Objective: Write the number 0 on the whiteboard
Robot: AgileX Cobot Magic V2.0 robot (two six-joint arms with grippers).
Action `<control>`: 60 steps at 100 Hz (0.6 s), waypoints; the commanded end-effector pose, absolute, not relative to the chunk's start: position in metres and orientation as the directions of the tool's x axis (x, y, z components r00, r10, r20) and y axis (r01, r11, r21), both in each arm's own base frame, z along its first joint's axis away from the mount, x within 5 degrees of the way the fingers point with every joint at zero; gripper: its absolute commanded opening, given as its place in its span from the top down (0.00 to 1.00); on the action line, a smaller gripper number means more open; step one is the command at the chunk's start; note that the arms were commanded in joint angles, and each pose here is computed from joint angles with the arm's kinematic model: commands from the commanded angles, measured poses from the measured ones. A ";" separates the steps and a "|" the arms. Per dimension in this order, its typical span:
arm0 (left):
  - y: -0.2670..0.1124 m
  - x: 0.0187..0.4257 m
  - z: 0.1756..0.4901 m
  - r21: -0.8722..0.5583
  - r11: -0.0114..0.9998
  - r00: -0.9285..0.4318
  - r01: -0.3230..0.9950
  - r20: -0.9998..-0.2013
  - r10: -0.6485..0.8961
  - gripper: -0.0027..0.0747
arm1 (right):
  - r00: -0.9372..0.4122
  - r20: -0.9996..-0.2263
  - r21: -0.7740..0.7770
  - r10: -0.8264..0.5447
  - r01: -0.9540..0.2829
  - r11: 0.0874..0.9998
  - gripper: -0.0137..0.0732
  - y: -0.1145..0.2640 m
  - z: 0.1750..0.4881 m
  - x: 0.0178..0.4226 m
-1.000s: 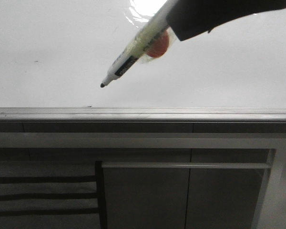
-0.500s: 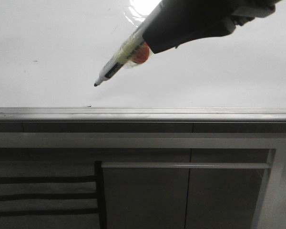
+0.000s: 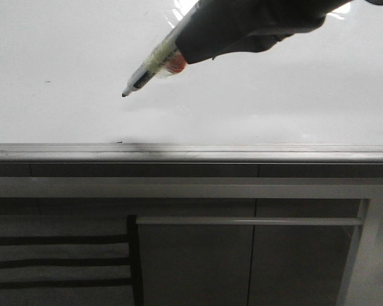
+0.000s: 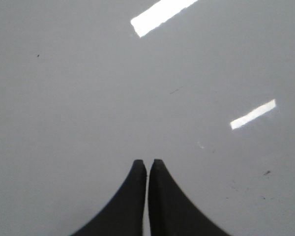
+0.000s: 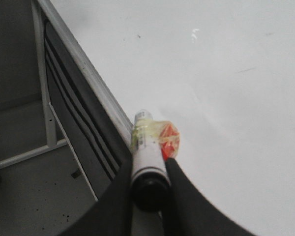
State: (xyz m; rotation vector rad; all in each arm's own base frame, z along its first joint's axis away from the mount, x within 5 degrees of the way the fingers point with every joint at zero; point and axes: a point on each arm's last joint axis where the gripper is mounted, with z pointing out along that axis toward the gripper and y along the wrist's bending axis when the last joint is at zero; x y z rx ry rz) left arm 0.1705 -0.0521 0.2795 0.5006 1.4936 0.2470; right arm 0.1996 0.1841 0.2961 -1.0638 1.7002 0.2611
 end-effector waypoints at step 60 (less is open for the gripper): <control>-0.048 0.171 0.299 0.460 0.887 0.168 0.053 -0.879 0.446 0.99 | 0.039 -0.902 -0.365 -0.431 -0.603 0.709 0.92 0.188 0.314 0.246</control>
